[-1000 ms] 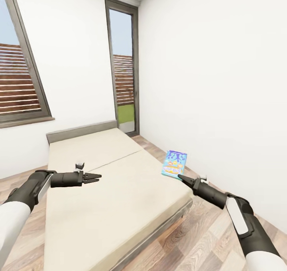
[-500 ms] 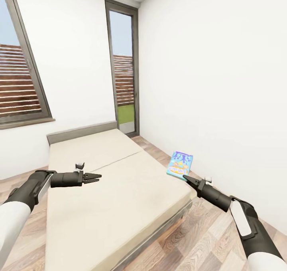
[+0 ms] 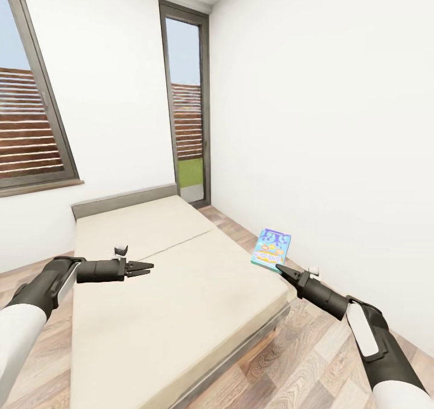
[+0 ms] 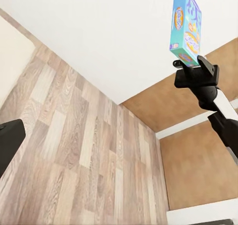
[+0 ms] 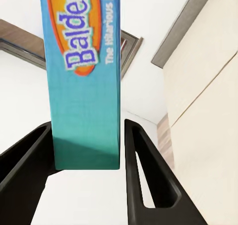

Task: Put all the toys in the child's room - the three board games (two on the bed and one on the table), the two jigsaw puzzles on the table, and the tennis ball on the table - inside the toy box on the table in the child's room.

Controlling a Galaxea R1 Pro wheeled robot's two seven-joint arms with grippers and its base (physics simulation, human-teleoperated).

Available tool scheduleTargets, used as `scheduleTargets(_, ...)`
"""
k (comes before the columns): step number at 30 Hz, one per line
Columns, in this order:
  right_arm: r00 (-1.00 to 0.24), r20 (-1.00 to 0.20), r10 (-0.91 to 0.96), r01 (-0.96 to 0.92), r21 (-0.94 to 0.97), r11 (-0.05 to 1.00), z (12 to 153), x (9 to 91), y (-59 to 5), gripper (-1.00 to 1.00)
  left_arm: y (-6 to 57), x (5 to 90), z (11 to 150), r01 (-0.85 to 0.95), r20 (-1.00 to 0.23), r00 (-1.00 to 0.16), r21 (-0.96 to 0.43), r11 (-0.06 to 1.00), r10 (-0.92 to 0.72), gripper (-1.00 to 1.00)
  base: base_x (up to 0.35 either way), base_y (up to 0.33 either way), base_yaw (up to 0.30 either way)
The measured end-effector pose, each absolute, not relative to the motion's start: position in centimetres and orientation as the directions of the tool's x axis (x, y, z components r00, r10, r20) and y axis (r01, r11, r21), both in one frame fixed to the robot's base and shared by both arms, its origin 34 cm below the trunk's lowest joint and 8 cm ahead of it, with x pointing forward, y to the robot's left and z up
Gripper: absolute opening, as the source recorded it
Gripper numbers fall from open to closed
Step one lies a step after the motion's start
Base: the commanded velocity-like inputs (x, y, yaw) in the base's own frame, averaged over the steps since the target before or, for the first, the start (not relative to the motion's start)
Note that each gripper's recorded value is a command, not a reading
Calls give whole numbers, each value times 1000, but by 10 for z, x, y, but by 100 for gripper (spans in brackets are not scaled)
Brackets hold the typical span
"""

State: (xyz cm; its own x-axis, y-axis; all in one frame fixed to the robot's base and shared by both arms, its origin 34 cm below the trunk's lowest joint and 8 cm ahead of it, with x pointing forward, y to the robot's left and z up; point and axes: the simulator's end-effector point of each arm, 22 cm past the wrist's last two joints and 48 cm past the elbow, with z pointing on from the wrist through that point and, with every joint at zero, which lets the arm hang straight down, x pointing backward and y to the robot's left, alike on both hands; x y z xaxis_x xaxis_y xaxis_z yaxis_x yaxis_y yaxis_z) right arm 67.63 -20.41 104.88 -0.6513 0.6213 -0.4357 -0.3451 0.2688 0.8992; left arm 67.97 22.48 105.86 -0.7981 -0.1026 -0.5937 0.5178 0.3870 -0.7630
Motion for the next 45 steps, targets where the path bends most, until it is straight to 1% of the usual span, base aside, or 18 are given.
scheduleTargets(21, -651, -434, 623, -344, 900, 268, 1056, 675, -204, -100, 224, 678, 1066, 519, -594, -798, -763, 385, -102, 100, 0, 0, -3)
scheduleTargets(29, -650, -434, 623, -346, 900, 266, 1058, 674, -203, -100, 224, 677, 1071, 527, -602, -792, -758, 386, -102, 100, 0, -5, -151)
scheduleTargets(37, -616, -394, 682, -312, 917, 248, 1050, 677, -223, -100, 224, 676, 1077, 552, -629, -772, -738, 387, -97, 100, 0, -210, -174)
scheduleTargets(45, -608, -393, 690, -314, 917, 245, 1053, 676, -226, -100, 224, 675, 1084, 563, -639, -763, -731, 386, -96, 100, 0, -36, -176)
